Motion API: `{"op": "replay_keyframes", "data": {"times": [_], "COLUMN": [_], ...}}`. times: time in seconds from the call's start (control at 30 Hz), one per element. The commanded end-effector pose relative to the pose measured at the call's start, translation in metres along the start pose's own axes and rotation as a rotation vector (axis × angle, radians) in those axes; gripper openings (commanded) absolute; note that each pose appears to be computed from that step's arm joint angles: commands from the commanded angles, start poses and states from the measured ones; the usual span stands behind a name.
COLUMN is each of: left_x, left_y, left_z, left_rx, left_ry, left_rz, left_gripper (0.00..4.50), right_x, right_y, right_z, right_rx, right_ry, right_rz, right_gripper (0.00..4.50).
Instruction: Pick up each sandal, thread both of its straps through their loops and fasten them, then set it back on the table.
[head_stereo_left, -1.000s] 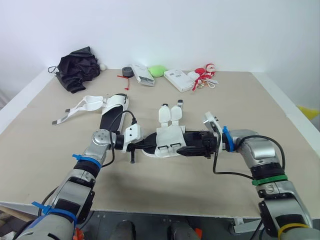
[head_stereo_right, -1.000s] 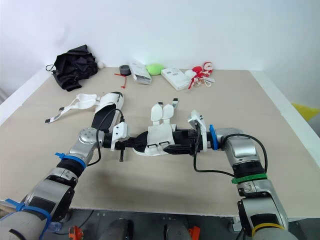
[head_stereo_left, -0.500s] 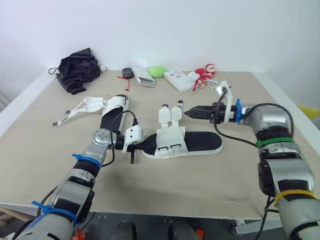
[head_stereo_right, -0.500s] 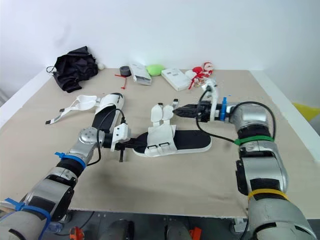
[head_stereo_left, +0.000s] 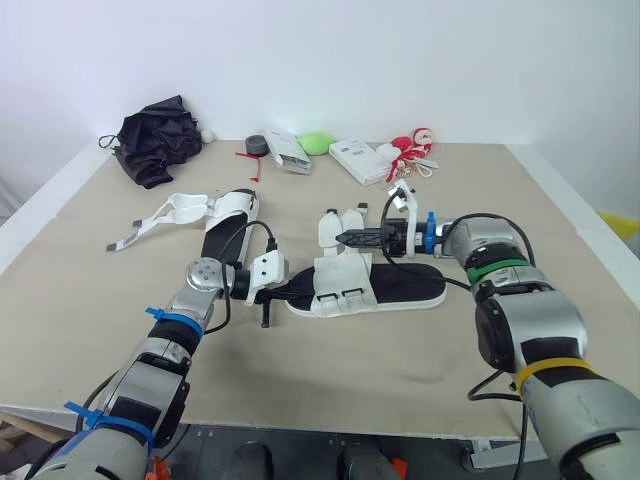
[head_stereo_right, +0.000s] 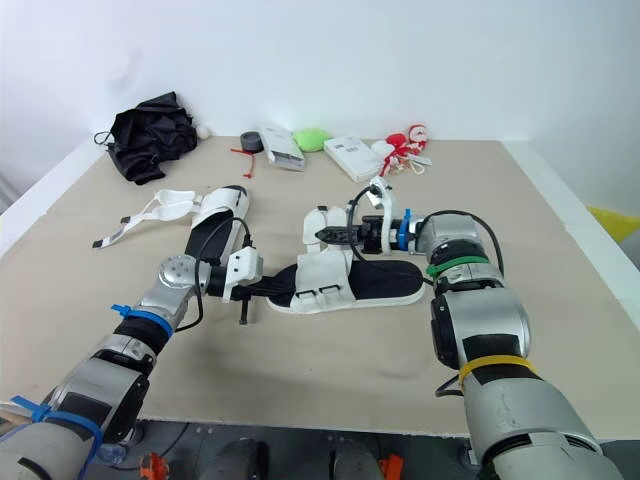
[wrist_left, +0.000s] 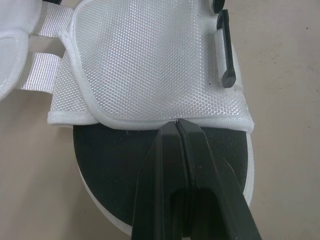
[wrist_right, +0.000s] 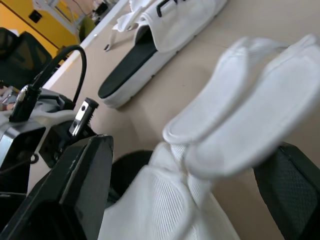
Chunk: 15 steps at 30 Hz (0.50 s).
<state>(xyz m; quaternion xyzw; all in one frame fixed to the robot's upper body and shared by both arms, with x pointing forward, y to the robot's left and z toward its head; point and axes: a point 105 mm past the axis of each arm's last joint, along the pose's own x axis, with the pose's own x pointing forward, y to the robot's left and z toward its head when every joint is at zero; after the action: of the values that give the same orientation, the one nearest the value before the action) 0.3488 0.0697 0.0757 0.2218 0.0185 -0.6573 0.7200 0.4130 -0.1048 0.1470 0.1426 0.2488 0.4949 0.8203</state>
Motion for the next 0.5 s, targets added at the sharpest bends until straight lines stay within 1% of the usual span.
{"op": "replay_keyframes", "data": {"times": [0.03,0.17,0.37,0.5], "left_x": [0.004,0.001,-0.003,-0.003], "left_y": [-0.066,-0.067,-0.068,-0.068], "left_z": [-0.073,-0.074,-0.076,-0.076], "left_rx": [-0.218,-0.221,-0.229,-0.232], "left_ry": [0.246,0.244,0.248,0.247], "left_rz": [-0.193,-0.185,-0.169,-0.162], "left_gripper": [0.00,0.00,0.00,0.00], "right_x": [0.006,0.012,0.016,0.016], "right_y": [0.011,0.015,0.023,0.024], "right_z": [0.033,0.055,0.073,0.076], "right_rx": [-0.032,0.015,0.021,0.018], "right_ry": [-0.132,-0.286,-0.372,-0.384], "right_rz": [0.015,-0.001,0.010,0.012], "right_gripper": [4.48,4.48,4.48,4.48]}}
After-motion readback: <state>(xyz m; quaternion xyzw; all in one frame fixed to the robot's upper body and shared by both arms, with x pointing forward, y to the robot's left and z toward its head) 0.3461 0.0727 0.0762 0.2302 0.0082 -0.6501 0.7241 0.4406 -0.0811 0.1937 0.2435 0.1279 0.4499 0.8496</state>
